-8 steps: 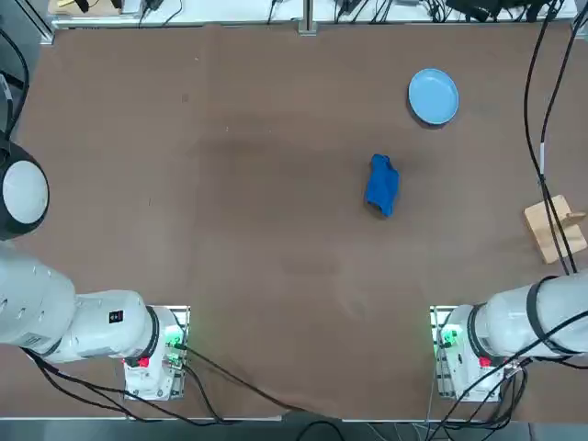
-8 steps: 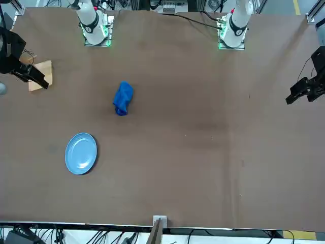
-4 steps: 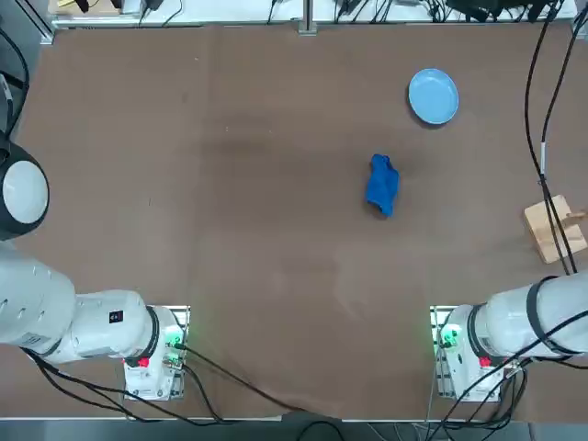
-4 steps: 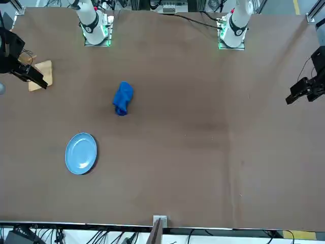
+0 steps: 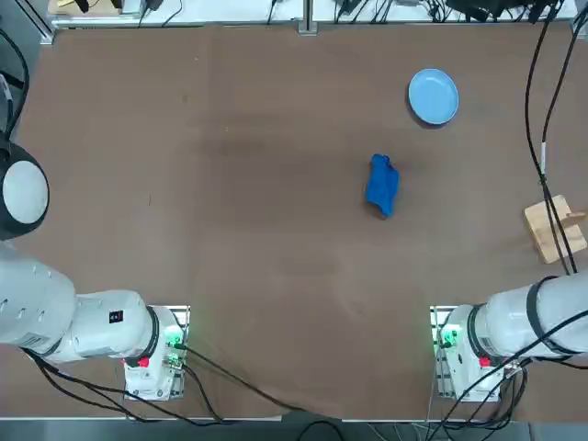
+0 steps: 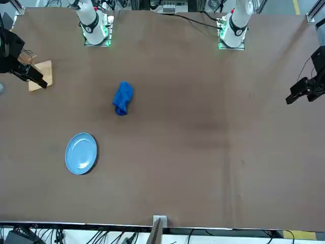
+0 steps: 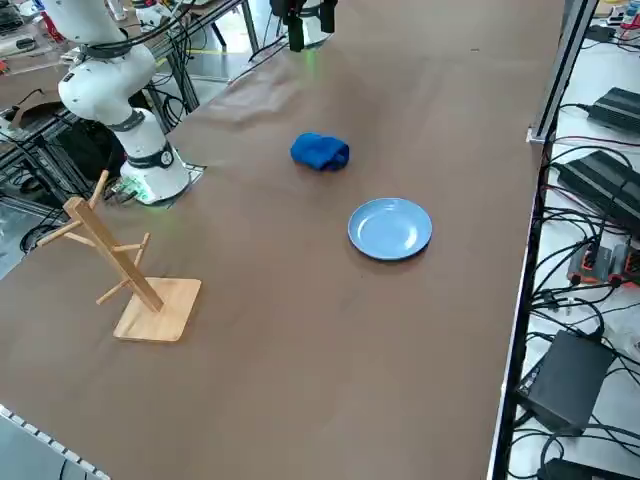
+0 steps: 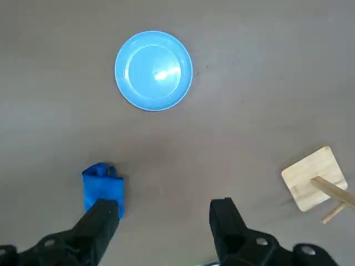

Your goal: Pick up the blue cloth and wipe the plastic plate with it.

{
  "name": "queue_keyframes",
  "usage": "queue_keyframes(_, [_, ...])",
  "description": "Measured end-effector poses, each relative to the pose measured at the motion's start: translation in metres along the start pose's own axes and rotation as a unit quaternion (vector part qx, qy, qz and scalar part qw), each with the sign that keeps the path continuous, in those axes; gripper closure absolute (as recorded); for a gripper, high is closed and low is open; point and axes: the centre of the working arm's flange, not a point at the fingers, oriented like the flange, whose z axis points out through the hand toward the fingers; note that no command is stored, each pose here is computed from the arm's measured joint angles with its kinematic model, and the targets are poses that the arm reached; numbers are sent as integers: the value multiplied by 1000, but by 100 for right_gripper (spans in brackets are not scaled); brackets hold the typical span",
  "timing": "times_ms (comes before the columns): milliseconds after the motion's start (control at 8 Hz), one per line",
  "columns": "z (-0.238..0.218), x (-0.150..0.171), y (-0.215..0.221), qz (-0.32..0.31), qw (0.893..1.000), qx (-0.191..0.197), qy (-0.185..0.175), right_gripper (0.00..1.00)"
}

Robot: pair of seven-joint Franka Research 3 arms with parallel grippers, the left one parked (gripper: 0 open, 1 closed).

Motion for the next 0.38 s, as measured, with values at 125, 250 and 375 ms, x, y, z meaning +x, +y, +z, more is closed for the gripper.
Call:
queue_keyframes(125, [0,0,0,0,1000,0,0,0])
queue_keyframes(250, [0,0,0,0,1000,0,0,0])
queue_keyframes(375, [0,0,0,0,1000,0,0,0])
